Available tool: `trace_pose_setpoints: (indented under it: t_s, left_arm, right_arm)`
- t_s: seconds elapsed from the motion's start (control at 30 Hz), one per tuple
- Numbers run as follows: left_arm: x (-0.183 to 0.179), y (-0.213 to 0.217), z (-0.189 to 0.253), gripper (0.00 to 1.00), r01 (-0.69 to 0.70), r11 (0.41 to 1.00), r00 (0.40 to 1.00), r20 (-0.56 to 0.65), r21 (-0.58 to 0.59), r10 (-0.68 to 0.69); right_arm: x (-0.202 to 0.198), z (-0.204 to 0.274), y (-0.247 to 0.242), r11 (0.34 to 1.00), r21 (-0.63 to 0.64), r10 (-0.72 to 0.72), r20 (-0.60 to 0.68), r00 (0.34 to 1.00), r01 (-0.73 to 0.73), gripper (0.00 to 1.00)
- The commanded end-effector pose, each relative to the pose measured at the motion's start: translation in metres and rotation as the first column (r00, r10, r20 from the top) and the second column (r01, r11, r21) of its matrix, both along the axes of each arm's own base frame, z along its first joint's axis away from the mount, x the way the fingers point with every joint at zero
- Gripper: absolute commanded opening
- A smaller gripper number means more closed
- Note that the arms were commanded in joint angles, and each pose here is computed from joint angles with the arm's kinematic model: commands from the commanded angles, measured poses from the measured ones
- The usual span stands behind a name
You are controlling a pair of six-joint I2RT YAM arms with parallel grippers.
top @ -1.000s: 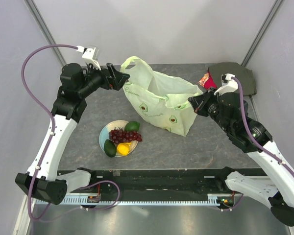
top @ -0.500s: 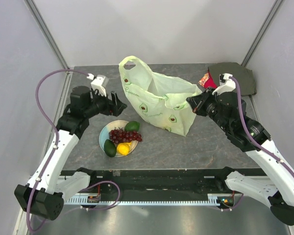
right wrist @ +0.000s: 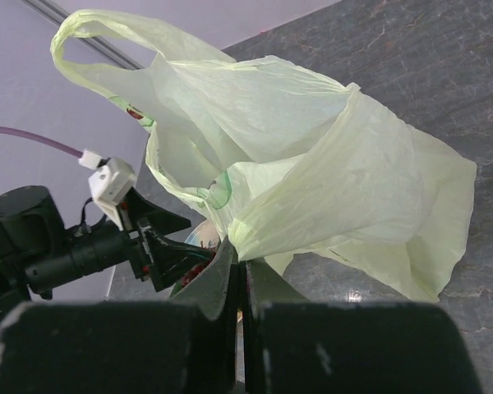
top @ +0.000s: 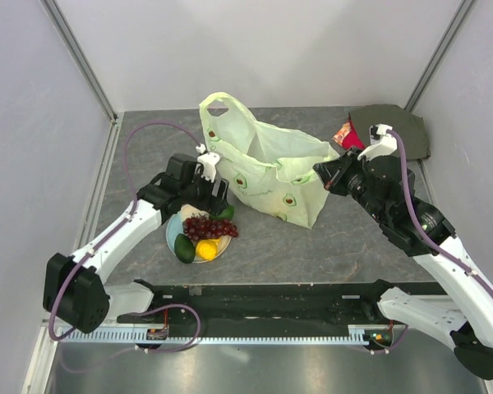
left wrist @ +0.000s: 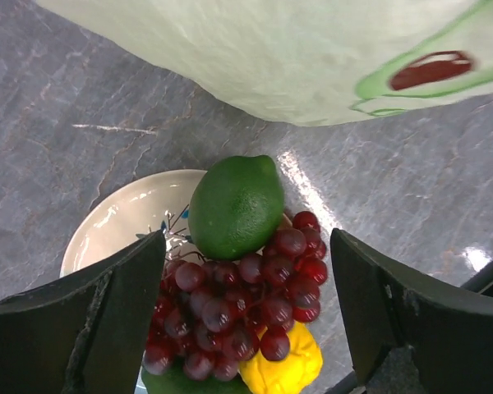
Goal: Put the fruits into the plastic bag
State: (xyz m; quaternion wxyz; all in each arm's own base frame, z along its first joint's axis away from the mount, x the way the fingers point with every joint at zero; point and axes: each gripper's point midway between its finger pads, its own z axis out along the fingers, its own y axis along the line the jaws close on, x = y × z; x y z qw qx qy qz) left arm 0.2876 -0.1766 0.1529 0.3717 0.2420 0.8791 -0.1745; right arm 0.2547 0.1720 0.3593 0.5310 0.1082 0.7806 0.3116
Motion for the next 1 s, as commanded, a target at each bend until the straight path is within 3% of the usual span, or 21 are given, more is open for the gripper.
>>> trace_pose_setpoints:
  t_s: [0.0,0.3,0.43,0.97]
  left_arm:
    - [0.013,-0.006,-0.019,0.91,0.044,0.998,0.999,0.008,0.038,-0.045]
    - [0.021,-0.016,-0.03,0.96,0.064,0.997,0.998,0.007,0.032,-0.065]
    - [0.013,-0.021,-0.048,0.93,0.13,0.991,0.991,-0.041,0.036,-0.128]
    - [0.019,-0.015,-0.082,0.88,0.13,0.986,0.989,-0.086,0.107,-0.121]
  right_arm:
    - [0.001,0.012,-0.004,0.999,0.033,-0.024,0.034,0.999,0.023,0.0]
    - [0.002,0.013,-0.003,0.999,0.037,-0.023,0.034,0.999,0.022,0.0]
    - [0.002,0.013,-0.003,0.999,0.038,-0.023,0.036,0.999,0.022,0.0]
    - [0.006,0.017,-0.003,0.999,0.039,-0.035,0.042,0.998,0.033,0.0]
